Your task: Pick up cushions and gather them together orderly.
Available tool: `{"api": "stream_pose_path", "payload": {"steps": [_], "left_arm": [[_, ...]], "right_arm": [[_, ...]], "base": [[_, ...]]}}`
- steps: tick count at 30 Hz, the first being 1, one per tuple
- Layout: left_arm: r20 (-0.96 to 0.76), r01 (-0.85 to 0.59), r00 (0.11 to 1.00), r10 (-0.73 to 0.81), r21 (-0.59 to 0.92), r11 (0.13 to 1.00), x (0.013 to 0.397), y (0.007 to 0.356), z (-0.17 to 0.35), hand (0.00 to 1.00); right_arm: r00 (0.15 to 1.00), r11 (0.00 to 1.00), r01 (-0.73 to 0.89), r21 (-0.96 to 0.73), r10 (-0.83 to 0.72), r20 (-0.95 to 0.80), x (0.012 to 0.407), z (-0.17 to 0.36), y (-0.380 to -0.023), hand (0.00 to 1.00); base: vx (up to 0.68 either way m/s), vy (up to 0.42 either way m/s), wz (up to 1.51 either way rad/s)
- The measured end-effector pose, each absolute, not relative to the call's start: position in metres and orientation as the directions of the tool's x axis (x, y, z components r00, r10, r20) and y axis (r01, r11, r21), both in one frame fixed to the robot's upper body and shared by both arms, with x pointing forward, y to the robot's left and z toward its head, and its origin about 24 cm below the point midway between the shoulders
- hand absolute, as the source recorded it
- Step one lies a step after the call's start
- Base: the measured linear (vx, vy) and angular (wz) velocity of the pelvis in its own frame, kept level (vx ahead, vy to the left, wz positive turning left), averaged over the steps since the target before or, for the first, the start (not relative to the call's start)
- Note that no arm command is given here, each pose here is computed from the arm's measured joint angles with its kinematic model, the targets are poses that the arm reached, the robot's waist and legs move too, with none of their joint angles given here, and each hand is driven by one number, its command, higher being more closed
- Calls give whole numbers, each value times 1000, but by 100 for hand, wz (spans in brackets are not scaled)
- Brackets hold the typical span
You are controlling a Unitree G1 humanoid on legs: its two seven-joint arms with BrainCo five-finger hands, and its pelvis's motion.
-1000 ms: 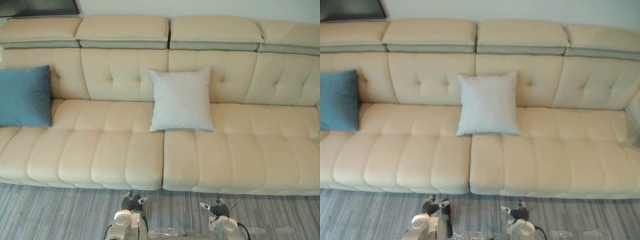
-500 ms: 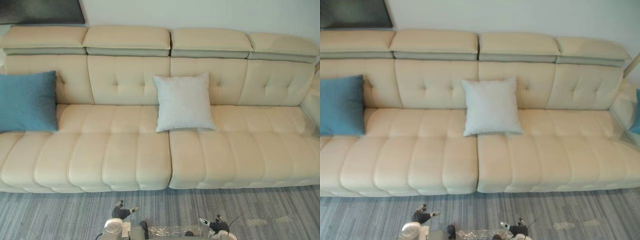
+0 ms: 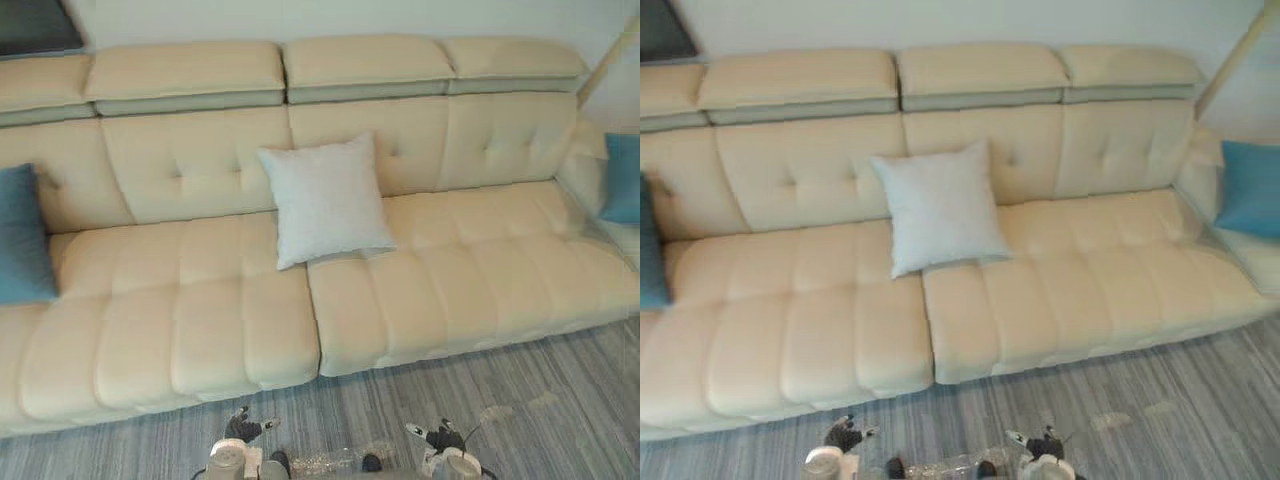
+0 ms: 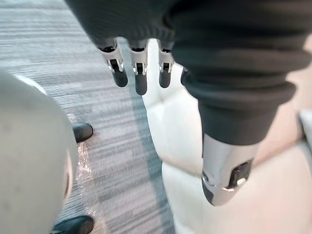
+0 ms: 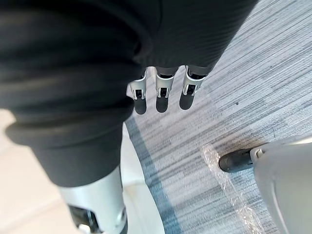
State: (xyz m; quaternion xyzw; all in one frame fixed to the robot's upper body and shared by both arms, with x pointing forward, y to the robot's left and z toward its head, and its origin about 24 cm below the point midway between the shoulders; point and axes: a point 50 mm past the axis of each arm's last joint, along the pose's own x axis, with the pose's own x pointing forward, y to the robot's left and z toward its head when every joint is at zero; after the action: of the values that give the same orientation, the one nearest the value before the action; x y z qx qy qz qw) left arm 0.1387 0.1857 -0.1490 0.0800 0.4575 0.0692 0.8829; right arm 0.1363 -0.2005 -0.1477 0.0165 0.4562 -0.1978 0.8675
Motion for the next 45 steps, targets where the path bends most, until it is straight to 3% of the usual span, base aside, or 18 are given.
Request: {"api": "stream_pose_path", "payload": {"steps": [6, 11, 21, 26, 37, 42, 45], "left_arm": [[-767, -2, 613, 188, 237, 971, 149, 189, -143, 0], [-781, 6, 584, 223, 278, 960, 137, 204, -146, 0], [-775, 29, 609, 169, 235, 972, 141, 182, -145, 0], [-772, 39, 623, 126, 192, 981, 149, 164, -144, 0], [-775, 79, 621, 120, 214, 974, 147, 168, -144, 0], [-774, 87, 621, 121, 222, 971, 148, 169, -144, 0], [-790, 94, 602, 117, 216, 972, 144, 167, -147, 0]], "right_arm": [[522, 929, 309, -203, -344, -780, 141, -144, -214, 0], [517, 932, 269, -244, -354, -780, 139, -144, -219, 0], [435, 895, 325, -306, -429, -792, 117, -147, -243, 0], [435, 887, 351, -301, -439, -786, 123, -145, -243, 0], [427, 879, 409, -243, -420, -801, 114, -149, -228, 0], [466, 885, 404, -232, -418, -780, 130, -144, -228, 0], [420, 869, 412, -273, -447, -790, 113, -147, -239, 0]], "base": [[-68, -70, -66], [0, -245, -69], [184, -192, -107], [230, 58, -120], [333, 47, -72], [318, -227, -32], [435, -407, 36]]}}
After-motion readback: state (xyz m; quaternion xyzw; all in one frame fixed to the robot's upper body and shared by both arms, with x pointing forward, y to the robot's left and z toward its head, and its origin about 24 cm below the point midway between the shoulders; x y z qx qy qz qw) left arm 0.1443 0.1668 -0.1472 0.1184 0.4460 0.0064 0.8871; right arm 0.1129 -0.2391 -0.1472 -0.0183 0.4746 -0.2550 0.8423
